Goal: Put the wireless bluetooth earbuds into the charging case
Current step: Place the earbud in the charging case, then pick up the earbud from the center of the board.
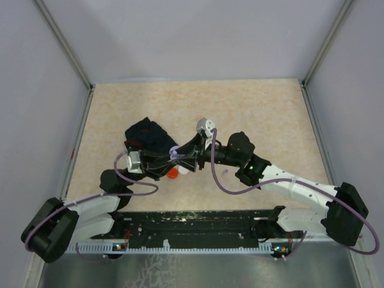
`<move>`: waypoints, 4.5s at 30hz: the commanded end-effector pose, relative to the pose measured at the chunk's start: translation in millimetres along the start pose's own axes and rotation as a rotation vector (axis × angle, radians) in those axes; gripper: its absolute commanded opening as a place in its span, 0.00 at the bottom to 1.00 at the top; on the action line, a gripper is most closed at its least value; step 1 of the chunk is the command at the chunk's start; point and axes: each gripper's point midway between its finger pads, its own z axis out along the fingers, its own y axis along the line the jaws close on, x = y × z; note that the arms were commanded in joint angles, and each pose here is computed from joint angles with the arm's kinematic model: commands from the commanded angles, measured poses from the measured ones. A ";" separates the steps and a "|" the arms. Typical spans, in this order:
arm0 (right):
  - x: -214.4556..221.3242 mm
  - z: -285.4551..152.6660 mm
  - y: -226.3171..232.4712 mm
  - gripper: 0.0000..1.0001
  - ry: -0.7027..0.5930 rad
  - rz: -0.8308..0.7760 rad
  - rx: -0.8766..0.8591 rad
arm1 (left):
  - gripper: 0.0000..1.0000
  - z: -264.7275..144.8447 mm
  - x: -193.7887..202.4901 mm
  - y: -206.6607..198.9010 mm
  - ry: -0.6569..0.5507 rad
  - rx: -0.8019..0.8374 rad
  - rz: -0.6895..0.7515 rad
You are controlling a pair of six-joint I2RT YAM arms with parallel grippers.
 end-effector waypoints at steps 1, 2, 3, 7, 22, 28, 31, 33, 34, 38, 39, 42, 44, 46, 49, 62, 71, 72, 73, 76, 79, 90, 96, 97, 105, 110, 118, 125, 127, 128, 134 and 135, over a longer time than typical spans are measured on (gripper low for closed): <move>-13.5 4.2 -7.5 0.45 -0.013 -0.016 0.050 | 0.00 1.9 -11.4 -5.6 -0.036 0.038 0.066; -14.0 4.0 -8.5 0.46 -0.010 -0.017 0.058 | 0.00 1.4 -10.2 -5.0 -0.033 0.034 0.066; -13.8 3.5 -10.2 0.47 -0.005 -0.017 0.068 | 0.00 0.9 -9.9 -4.5 -0.033 0.030 0.067; -11.4 1.9 -18.1 0.48 0.008 -0.015 0.115 | 0.00 -0.6 -9.8 -4.3 -0.038 0.022 0.066; -19.5 -2.2 -26.4 0.58 0.031 -0.003 0.186 | 0.00 -4.8 0.5 4.2 -0.007 -0.029 0.060; -27.0 -7.1 -27.2 0.59 0.091 0.038 0.229 | 0.00 -8.6 16.4 13.2 0.070 -0.067 0.083; -28.4 -8.0 -29.5 0.59 0.145 0.062 0.258 | 0.00 -10.0 20.9 15.2 0.095 -0.073 0.094; -28.6 -6.6 -29.1 0.59 0.174 0.078 0.261 | 0.00 -10.2 22.8 15.9 0.106 -0.073 0.101; -28.0 -6.1 -28.6 0.59 0.190 0.084 0.259 | 0.00 -10.3 23.7 16.0 0.110 -0.072 0.101; -24.1 -9.2 -34.2 0.58 0.231 0.099 0.300 | 0.00 -10.3 25.0 15.7 0.116 -0.068 0.104; -22.7 -11.8 -37.8 0.58 0.242 0.101 0.327 | 0.00 -10.9 25.4 16.4 0.118 -0.072 0.106; -13.9 -23.9 -52.3 0.58 0.293 0.096 0.428 | 0.00 -14.5 30.5 22.0 0.141 -0.110 0.101; -0.2 -35.9 -62.2 0.58 0.356 0.101 0.503 | 0.00 -18.2 33.4 26.0 0.155 -0.142 0.096; 14.4 -48.7 -72.5 0.58 0.418 0.107 0.581 | 0.00 -22.3 35.9 30.5 0.172 -0.178 0.093; 41.6 -72.7 -89.7 0.58 0.519 0.138 0.715 | 0.00 -28.2 41.7 37.2 0.216 -0.224 0.093; 158.6 -168.7 -136.3 0.55 0.736 0.488 1.064 | 0.00 -49.0 68.7 38.8 0.300 -0.267 0.089; 198.5 -184.9 -156.6 0.45 0.814 0.580 1.200 | 0.00 -54.5 73.4 37.8 0.323 -0.271 0.095; 201.7 -186.0 -158.3 0.44 0.821 0.584 1.216 | 0.00 -54.4 73.3 37.4 0.322 -0.270 0.093; 205.0 -186.9 -159.3 0.44 0.826 0.594 1.229 | 0.00 -54.6 73.4 36.9 0.322 -0.268 0.092; 212.1 -187.0 -160.4 0.44 0.831 0.622 1.251 | 0.00 -54.1 72.9 36.0 0.321 -0.263 0.091; 216.2 -188.5 -161.9 0.43 0.834 0.629 1.269 | 0.00 -54.2 73.3 36.2 0.322 -0.264 0.090; 230.8 -185.5 -163.5 0.35 0.862 0.655 1.263 | 0.00 -54.4 74.3 35.7 0.324 -0.262 0.084; 232.7 -179.9 -163.5 0.34 0.857 0.668 1.240 | 0.00 -54.6 74.4 35.4 0.324 -0.262 0.084; 233.3 -179.3 -163.6 0.33 0.859 0.668 1.235 | 0.00 -54.7 74.4 35.4 0.324 -0.263 0.083; 236.6 -177.2 -162.1 0.32 0.873 0.676 1.214 | 0.00 -54.3 74.2 34.9 0.323 -0.260 0.081; 241.2 -173.9 -159.9 0.30 0.890 0.684 1.186 | 0.00 -54.9 75.4 34.8 0.326 -0.260 0.078; 247.6 -175.6 -156.7 0.24 0.931 0.680 1.180 | 0.00 -54.2 74.6 34.3 0.323 -0.258 0.076; 261.6 -179.7 -151.5 0.24 1.034 0.641 1.195 | 0.00 -53.9 74.5 34.0 0.323 -0.257 0.073; 263.9 -181.4 -149.4 0.25 1.071 0.621 1.205 | 0.00 -53.9 74.7 33.9 0.324 -0.256 0.071; 264.6 -182.1 -148.1 0.25 1.087 0.611 1.209 | 0.00 -53.9 74.8 33.8 0.323 -0.256 0.071; 268.7 -179.9 -141.0 0.24 1.141 0.584 1.200 | 0.00 -53.4 73.9 33.5 0.320 -0.254 0.071; 268.9 -180.1 -140.6 0.24 1.145 0.582 1.198 | 0.00 -53.6 74.4 33.5 0.322 -0.254 0.072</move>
